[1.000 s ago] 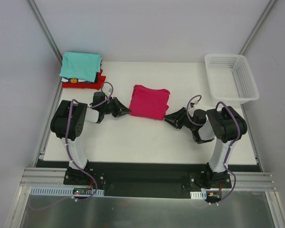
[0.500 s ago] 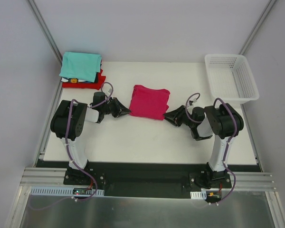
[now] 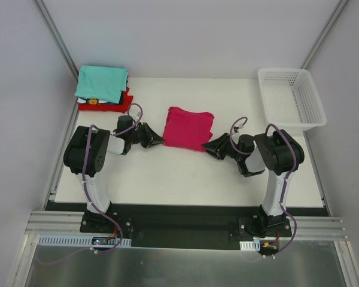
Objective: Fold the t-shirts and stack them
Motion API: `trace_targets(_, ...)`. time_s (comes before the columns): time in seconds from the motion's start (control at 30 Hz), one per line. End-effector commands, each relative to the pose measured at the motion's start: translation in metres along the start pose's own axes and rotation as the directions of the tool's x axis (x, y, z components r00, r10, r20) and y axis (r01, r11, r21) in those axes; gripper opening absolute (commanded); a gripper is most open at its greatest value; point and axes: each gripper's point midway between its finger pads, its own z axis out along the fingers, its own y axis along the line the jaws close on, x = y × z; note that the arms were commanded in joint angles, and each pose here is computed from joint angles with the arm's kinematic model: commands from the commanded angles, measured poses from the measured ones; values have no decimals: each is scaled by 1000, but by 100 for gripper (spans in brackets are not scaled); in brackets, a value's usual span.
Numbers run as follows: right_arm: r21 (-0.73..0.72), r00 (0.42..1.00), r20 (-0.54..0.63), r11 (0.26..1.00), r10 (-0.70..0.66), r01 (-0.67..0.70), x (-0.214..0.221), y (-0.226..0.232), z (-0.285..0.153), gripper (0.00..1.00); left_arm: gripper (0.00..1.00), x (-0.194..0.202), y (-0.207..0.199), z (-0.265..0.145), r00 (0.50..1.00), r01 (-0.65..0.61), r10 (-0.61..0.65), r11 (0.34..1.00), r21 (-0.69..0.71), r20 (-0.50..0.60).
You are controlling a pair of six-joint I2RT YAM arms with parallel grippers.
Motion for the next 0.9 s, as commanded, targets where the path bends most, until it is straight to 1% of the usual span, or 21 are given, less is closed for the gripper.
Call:
trace_targets(0.0,-182,988,58,972,-140,148,-7,46,-4,35,8,-7,-15,-4,998,-59,59,997,46,2)
trace_targets(0.13,-181,989,46,973,-139,145,-2,45,-6,35,8,-7,-15,-4,998,-58,58,997,44,3)
trace_targets(0.37,-176,990,33,974,-139,143,3,43,-9,31,7,-8,-16,-4,998,-59,58,997,46,4)
trace_targets(0.57,-177,990,17,974,-138,139,6,42,-10,31,8,-8,-16,-4,998,-59,58,997,45,5)
trace_targets(0.63,-178,990,19,974,-140,141,6,42,-11,27,8,-8,-16,-4,998,-59,58,997,46,4)
trace_targets(0.73,-177,990,18,974,-139,140,6,42,-10,19,8,-8,-16,-4,998,-56,56,997,44,5)
trace_targets(0.87,-180,990,17,973,-141,142,6,43,-11,1,8,-8,-16,-4,998,-58,57,997,45,4)
